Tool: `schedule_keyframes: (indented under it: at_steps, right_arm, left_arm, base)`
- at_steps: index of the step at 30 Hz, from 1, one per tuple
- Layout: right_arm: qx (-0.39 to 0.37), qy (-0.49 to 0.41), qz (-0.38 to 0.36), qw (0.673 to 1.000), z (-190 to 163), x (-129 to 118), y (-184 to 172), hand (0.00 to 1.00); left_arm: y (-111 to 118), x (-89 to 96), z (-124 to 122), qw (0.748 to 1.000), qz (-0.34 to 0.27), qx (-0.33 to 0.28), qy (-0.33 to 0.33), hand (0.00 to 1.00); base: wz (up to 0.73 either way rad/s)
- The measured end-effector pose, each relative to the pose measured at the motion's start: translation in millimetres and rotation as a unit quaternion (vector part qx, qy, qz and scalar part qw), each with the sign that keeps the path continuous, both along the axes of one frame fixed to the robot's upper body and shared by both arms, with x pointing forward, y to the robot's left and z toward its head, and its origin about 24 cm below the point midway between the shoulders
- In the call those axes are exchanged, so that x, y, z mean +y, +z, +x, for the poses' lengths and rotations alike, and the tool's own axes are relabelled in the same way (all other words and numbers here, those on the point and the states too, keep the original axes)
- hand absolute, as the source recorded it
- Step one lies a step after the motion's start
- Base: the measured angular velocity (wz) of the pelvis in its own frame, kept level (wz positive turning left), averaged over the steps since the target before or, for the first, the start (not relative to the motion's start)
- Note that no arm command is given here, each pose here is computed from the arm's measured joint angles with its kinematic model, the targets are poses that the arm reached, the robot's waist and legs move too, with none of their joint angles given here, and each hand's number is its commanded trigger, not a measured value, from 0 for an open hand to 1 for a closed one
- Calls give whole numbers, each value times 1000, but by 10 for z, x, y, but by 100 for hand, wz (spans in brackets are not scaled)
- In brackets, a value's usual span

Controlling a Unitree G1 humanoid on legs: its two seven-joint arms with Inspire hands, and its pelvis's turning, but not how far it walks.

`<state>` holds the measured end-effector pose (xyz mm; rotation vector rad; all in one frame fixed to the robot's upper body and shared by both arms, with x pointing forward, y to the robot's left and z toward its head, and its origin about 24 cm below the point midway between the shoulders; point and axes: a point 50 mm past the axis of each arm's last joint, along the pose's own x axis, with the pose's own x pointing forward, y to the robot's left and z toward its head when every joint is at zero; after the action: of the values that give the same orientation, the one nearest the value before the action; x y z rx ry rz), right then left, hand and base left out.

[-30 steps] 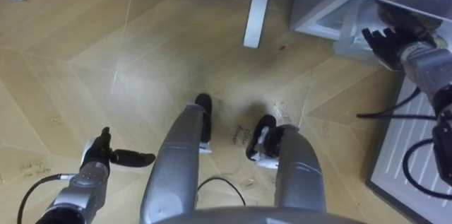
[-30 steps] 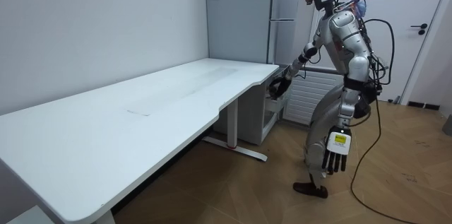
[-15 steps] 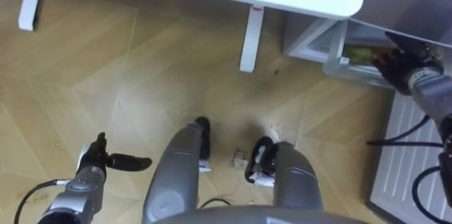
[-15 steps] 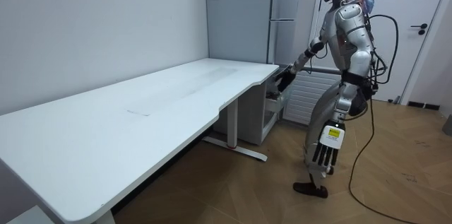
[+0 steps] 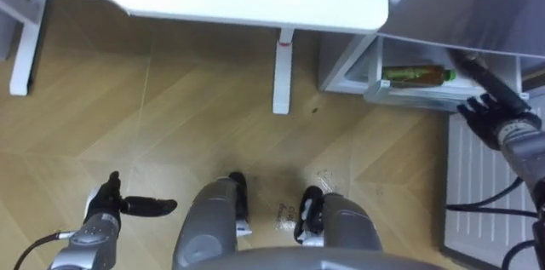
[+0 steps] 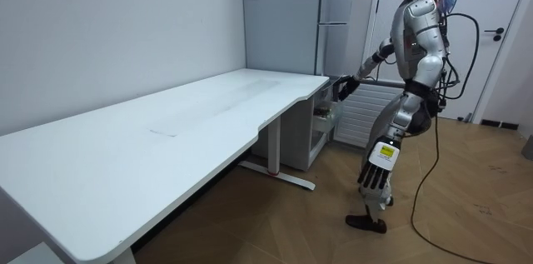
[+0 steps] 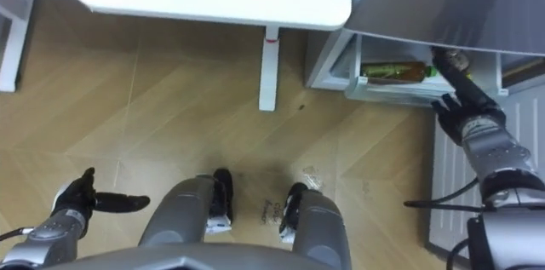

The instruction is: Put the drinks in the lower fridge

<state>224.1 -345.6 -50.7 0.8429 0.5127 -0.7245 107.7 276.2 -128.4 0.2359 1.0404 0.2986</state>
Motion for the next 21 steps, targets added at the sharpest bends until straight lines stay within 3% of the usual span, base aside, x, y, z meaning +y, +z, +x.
schedule_keyframes:
  at_steps: [11, 21]
  right_arm:
    - [25, -19, 19, 999, -100, 106, -164, 0]
    - [-1, -65, 28, 997, 38, 73, -50, 0]
  left_arm:
    - [-55, -120, -5, 1000, -18, 6, -3, 0]
    - [-69, -210, 109, 999, -47, -4, 2, 0]
  base:
    - [-2]
    - [6]
